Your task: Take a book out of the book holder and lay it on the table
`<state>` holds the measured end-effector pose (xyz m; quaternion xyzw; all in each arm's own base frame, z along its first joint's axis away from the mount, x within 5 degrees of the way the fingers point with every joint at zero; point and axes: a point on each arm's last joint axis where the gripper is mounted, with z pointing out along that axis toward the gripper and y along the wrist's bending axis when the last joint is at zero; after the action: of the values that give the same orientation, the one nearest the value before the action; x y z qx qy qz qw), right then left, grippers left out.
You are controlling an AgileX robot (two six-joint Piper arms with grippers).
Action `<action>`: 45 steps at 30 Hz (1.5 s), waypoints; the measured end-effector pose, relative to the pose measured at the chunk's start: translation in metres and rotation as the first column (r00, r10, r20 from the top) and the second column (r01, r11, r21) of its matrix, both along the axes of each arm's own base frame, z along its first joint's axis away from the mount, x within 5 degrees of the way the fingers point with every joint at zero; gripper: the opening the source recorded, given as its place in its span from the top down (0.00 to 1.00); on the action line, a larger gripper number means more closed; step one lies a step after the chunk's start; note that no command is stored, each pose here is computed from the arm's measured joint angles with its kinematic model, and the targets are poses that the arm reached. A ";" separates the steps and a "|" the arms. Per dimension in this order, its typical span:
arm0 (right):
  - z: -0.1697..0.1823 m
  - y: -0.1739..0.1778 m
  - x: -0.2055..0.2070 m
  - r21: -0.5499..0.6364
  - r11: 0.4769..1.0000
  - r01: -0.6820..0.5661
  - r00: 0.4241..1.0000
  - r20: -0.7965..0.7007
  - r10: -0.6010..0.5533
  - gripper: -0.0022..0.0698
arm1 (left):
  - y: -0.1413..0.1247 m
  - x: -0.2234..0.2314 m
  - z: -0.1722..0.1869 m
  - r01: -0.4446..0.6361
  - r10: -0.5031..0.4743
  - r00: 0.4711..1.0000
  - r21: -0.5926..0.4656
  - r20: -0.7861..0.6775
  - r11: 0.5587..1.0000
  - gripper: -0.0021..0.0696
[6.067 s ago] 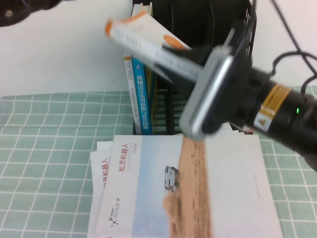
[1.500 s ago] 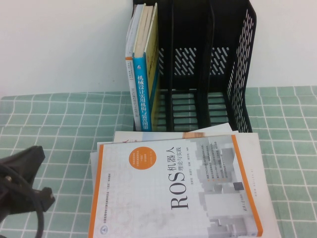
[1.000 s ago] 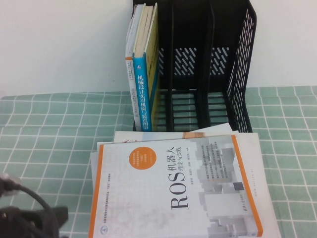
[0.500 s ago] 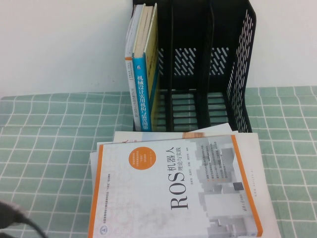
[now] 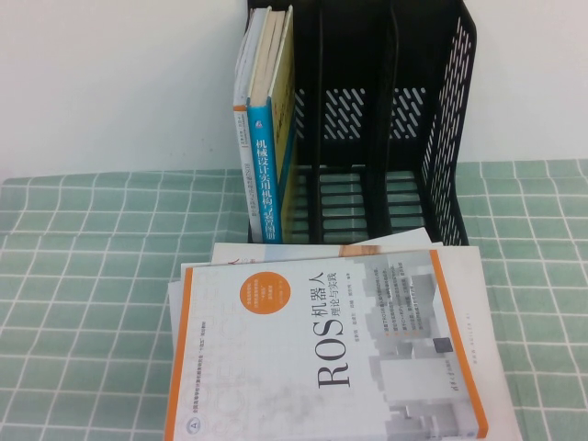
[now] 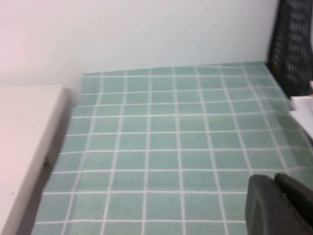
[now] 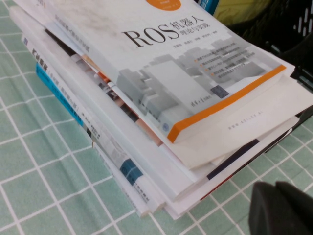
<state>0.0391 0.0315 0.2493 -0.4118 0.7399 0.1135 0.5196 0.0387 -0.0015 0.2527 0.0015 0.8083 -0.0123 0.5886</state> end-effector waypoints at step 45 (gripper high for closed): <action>0.000 0.000 0.000 0.000 1.000 0.000 1.000 0.000 0.000 0.97 | 0.000 0.013 -0.080 -0.035 0.035 0.999 -0.021 -0.001 0.999 0.97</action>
<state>0.0391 0.0315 0.2493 -0.4118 0.7399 0.1135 0.5196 0.0518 -0.0015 0.1725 -0.0188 0.8081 -0.0104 0.5886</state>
